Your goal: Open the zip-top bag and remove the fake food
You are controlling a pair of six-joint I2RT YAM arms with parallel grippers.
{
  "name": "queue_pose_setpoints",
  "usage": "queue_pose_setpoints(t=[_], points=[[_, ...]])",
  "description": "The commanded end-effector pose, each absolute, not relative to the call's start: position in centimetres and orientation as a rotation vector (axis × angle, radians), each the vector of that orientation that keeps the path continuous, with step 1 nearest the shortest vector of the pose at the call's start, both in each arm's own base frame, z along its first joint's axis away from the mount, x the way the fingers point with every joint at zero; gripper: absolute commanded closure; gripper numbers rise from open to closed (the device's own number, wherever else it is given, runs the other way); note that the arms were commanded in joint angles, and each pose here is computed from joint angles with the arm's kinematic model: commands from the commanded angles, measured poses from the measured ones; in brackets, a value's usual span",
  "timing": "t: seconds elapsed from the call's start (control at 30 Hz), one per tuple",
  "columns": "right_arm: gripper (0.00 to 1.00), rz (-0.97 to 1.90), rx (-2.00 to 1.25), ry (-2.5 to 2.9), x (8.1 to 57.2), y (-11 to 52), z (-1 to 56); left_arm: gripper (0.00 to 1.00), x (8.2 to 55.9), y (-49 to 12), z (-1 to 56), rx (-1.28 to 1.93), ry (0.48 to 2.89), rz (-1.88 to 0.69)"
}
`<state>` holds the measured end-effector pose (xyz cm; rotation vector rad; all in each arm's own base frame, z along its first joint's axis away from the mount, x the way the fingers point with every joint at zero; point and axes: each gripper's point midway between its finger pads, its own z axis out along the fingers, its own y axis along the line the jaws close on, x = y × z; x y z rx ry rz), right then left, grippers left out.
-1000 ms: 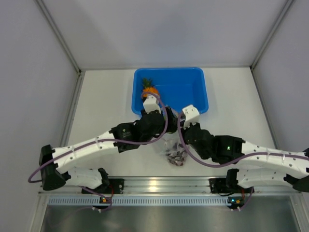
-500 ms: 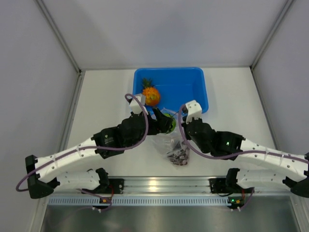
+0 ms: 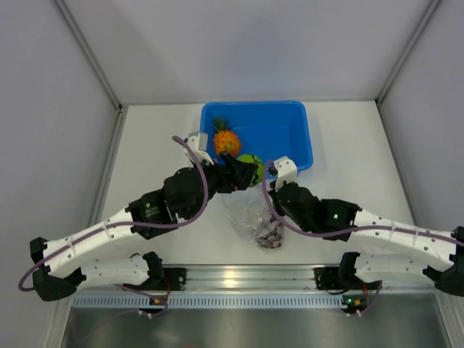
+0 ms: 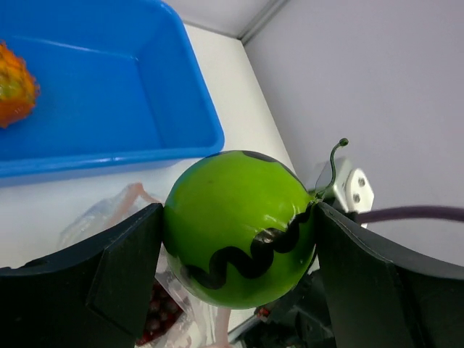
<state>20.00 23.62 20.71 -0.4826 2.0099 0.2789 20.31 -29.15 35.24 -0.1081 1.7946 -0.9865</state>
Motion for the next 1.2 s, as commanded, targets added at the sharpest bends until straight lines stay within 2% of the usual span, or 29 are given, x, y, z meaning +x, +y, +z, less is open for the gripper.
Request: queue_pose_setpoints(t=[0.0,0.3,0.63,0.67,0.73,0.87,0.97,1.0,1.07,1.1,1.17], points=[[1.0,0.302,-0.403,2.041,19.6,22.4,20.3,1.0,22.3,-28.2,40.2,-0.161,1.646,-0.937],[1.0,0.373,-0.303,2.03,17.9,18.9,21.1,1.0,30.3,-27.0,39.5,-0.229,1.668,-0.759],[1.0,0.386,-0.274,1.993,17.2,16.5,23.2,1.0,38.6,-29.1,33.9,-0.157,1.804,-0.616],[1.0,0.395,-0.272,1.99,17.1,16.4,23.4,0.99,39.2,-29.2,33.4,-0.152,1.815,-0.61],[1.0,0.407,-0.272,1.987,16.9,16.3,23.7,0.9,40.9,-29.8,31.5,-0.132,1.86,-0.605],[1.0,0.41,-0.262,1.979,16.8,15.7,24.4,0.84,43.3,-30.6,28.0,-0.111,1.939,-0.602],[1.0,0.413,-0.255,1.974,16.6,15.3,24.8,0.67,44.2,-31.8,26.0,-0.051,1.981,-0.619],[1.0,0.41,-0.258,1.976,16.6,15.2,24.8,0.51,44.5,-32.4,25.0,-0.017,2.001,-0.614],[1.0,0.414,-0.259,1.976,16.6,15.3,24.9,0.33,44.9,-33.2,25.2,0.015,1.996,-0.63],[1.0,0.419,-0.258,1.976,16.5,15.3,25.0,0.18,45.2,-33.4,24.5,0.025,2.007,-0.619],[1.0,0.424,-0.254,1.975,16.5,15.2,25.1,0.02,45.3,-33.5,24.7,0.024,2.002,-0.619]])
